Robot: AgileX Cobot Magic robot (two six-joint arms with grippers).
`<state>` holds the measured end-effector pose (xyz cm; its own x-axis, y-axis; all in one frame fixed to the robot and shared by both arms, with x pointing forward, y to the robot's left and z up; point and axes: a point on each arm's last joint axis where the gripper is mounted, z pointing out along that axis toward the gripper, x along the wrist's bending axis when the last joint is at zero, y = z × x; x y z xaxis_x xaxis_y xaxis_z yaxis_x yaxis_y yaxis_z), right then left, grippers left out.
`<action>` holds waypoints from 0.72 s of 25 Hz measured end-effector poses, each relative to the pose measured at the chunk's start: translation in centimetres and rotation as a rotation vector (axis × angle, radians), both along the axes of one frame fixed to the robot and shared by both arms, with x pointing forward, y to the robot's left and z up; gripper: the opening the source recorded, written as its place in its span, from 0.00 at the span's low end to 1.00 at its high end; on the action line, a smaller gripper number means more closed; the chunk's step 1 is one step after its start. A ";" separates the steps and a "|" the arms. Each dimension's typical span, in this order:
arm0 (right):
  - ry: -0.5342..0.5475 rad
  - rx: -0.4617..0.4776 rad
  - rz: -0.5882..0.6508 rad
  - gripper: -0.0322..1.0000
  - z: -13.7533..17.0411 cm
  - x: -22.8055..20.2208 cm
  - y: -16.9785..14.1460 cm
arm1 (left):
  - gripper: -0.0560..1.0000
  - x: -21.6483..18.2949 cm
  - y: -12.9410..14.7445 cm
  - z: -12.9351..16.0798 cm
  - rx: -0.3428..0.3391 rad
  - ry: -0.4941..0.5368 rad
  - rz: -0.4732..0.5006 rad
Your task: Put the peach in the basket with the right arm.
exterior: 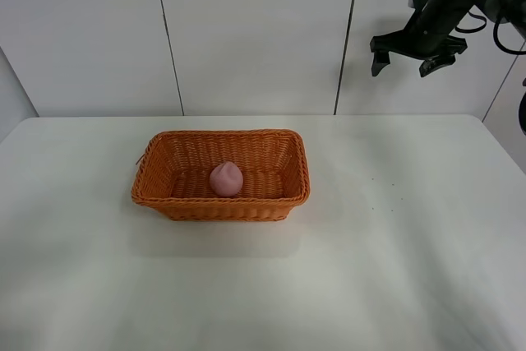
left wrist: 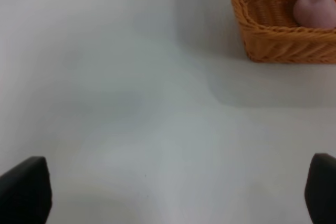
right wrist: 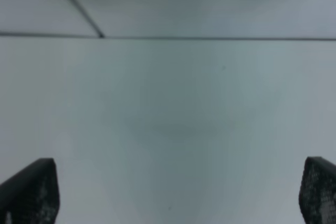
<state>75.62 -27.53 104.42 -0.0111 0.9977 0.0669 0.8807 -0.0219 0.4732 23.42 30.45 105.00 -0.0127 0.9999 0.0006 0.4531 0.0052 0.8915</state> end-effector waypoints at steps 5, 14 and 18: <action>0.044 -0.017 0.011 0.71 0.0 -1.2 0.1 | 0.99 0.0 0.0 0.0 0.000 0.000 0.000; 0.219 -0.027 0.014 0.71 0.3 -8.0 -0.2 | 0.99 0.0 0.0 0.0 0.000 0.000 0.000; 0.304 -0.039 0.015 0.71 0.5 -13.4 -0.5 | 0.99 0.0 0.0 0.0 0.000 0.000 0.000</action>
<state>62.25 -28.06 104.93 -0.0110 0.9995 0.0307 0.9821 0.0050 0.1885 23.42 30.45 105.00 -0.0127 0.9999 0.0006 0.4531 0.0052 0.8915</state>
